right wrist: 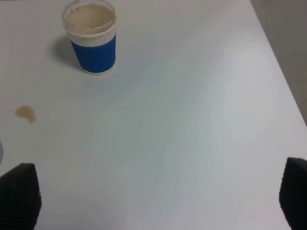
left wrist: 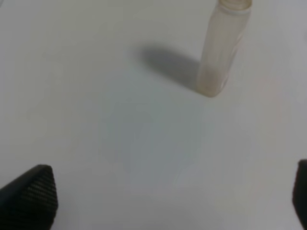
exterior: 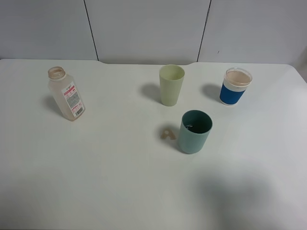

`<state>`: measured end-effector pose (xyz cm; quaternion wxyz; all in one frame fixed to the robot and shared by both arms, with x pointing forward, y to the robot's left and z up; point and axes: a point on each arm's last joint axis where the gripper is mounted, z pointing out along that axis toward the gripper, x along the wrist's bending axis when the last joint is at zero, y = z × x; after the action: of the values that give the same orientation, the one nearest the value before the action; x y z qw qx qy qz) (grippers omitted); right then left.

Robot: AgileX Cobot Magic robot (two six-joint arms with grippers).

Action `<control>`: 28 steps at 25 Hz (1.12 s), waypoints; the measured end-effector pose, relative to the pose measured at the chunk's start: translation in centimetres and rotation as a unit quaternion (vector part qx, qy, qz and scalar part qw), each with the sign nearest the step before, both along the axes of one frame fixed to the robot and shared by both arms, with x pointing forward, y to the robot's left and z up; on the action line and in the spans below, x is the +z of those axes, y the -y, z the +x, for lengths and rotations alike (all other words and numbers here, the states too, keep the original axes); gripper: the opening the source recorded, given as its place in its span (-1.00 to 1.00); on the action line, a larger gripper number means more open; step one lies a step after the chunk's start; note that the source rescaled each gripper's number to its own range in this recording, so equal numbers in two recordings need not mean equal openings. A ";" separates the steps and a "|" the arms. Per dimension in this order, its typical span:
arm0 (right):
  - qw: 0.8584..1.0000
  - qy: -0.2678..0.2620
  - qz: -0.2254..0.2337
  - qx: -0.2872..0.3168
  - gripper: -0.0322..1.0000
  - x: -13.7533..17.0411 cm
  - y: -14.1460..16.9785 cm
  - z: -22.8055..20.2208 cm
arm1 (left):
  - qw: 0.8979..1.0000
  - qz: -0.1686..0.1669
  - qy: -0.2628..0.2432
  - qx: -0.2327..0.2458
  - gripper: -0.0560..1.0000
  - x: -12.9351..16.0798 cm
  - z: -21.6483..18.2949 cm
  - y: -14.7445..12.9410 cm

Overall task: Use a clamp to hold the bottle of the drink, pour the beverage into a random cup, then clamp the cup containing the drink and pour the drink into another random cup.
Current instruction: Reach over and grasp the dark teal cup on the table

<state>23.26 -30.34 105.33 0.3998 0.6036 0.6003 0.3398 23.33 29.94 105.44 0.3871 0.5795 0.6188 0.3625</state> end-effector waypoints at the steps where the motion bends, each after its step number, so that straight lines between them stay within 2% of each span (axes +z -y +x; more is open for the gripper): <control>1: 1.000 0.000 0.000 0.000 1.00 0.0 0.0 0.0 | 1.000 0.000 0.000 0.000 1.00 0.0 0.0 0.0; 23: 1.000 0.000 0.000 0.000 1.00 0.0 0.0 0.0 | 1.000 0.000 0.000 0.000 1.00 0.0 0.0 0.0; 28: 1.000 0.005 0.000 0.003 1.00 2.1 0.0 1.8 | 1.000 0.000 0.000 0.000 1.00 0.0 0.0 0.0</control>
<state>25.04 -30.33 107.40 0.4014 0.6003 0.6003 0.3438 23.33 29.94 105.44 0.3868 0.5797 0.6189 0.3623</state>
